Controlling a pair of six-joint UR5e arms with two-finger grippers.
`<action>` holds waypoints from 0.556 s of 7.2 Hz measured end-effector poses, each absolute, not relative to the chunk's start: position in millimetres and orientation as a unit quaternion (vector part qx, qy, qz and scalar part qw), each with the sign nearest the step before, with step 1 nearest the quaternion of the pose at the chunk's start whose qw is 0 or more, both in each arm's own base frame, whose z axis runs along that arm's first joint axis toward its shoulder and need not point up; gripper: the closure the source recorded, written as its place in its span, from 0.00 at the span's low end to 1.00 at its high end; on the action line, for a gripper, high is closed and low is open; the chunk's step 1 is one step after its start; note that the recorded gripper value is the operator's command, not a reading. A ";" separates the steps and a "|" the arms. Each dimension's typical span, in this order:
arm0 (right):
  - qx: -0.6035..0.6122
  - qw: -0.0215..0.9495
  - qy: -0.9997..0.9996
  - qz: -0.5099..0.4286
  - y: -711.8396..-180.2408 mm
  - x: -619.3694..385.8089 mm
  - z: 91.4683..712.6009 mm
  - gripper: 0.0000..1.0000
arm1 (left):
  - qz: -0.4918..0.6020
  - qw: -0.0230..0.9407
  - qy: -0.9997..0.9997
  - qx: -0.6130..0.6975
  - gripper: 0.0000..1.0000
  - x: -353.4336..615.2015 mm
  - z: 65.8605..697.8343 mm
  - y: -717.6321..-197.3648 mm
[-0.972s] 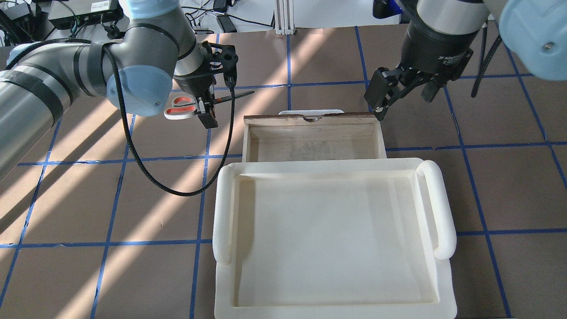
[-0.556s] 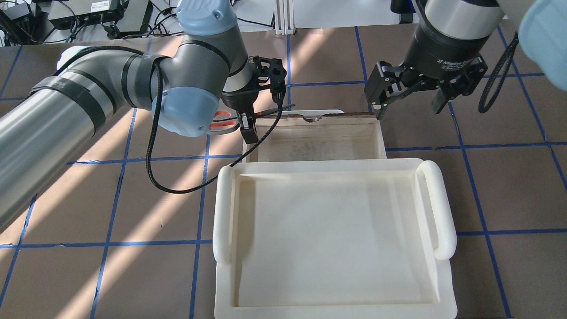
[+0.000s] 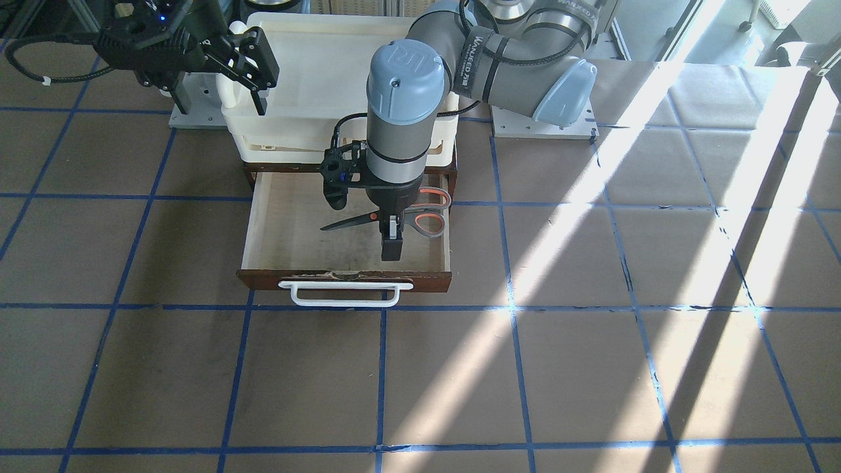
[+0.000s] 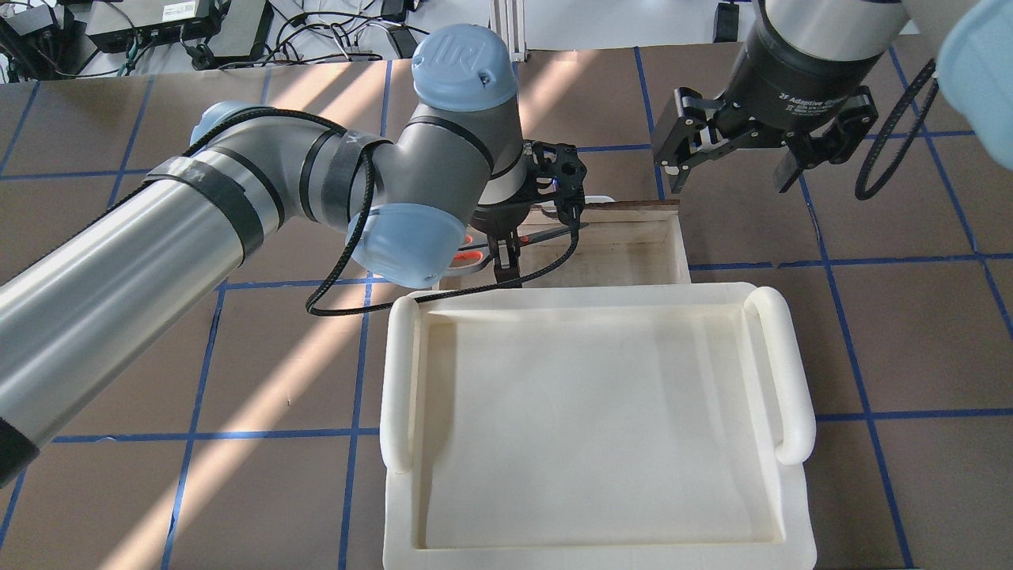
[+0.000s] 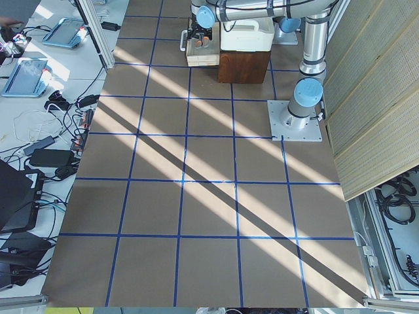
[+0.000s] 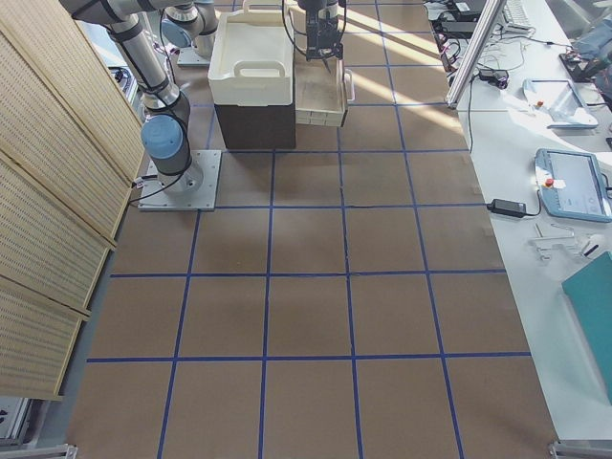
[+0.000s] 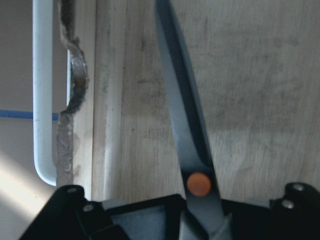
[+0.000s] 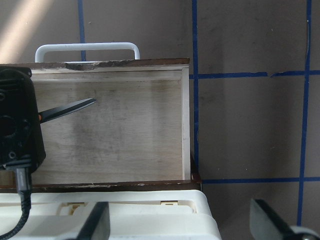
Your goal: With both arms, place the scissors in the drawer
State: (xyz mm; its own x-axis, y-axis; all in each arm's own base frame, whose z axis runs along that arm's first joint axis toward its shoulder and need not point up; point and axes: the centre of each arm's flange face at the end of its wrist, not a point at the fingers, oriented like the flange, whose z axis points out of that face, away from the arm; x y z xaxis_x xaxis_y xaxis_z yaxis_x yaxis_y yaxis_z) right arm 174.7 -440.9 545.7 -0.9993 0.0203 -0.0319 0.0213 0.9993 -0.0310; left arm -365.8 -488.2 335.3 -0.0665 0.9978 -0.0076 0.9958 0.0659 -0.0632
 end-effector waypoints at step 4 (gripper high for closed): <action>0.009 0.016 1.000 -0.016 -441.6 174.9 545.0 0.00 | 0.017 0.017 -0.713 -0.701 1.00 -375.4 326.1 -481.8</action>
